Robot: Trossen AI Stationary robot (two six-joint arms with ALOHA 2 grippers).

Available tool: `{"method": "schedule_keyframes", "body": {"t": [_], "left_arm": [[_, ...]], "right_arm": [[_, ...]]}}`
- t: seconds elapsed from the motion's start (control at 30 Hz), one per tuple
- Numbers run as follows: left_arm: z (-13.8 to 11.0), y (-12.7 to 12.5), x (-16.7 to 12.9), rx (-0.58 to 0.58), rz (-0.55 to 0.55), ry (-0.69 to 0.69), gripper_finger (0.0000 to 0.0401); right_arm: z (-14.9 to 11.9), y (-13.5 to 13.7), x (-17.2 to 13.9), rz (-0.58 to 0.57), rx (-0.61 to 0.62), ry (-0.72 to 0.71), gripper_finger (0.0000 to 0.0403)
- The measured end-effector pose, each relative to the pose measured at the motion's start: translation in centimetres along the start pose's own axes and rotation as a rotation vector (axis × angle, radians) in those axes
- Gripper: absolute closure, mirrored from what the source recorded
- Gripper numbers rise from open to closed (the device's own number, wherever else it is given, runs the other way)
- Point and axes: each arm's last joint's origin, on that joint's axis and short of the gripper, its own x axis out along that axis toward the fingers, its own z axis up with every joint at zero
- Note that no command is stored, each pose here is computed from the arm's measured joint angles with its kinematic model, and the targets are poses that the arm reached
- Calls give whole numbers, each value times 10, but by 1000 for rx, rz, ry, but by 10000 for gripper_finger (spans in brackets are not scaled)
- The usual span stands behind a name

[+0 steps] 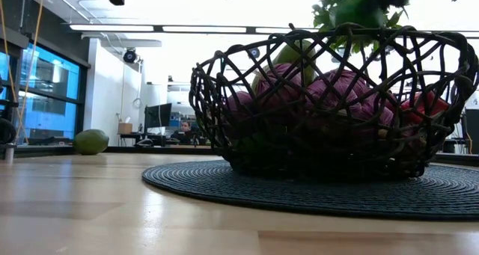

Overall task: Build produce basket
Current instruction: Put the green lime into the basket

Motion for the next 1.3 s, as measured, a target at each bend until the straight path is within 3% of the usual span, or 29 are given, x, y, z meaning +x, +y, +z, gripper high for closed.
{"method": "schedule_keyframes", "body": {"t": [0.1, 0.37, 0.57, 0.83, 1.07, 1.3], "left_arm": [[0, 0, 0, 5, 4, 0, 401], [0, 0, 0, 7, 6, 0, 401], [0, 0, 0, -1, 6, 0, 401], [0, 0, 0, -2, 6, 0, 401], [0, 0, 0, -4, 6, 0, 401], [0, 0, 0, -13, 6, 0, 401]], "right_arm": [[-9, 3, 6, -7, -105, 105, 215], [-22, 6, 28, 3, -529, 290, 215], [-28, 2, 50, -4, -690, 412, 215], [-32, 0, 58, -29, -703, 468, 215], [-33, -5, 56, -191, -609, 494, 215], [-34, -4, 56, -132, -634, 503, 213]]}}
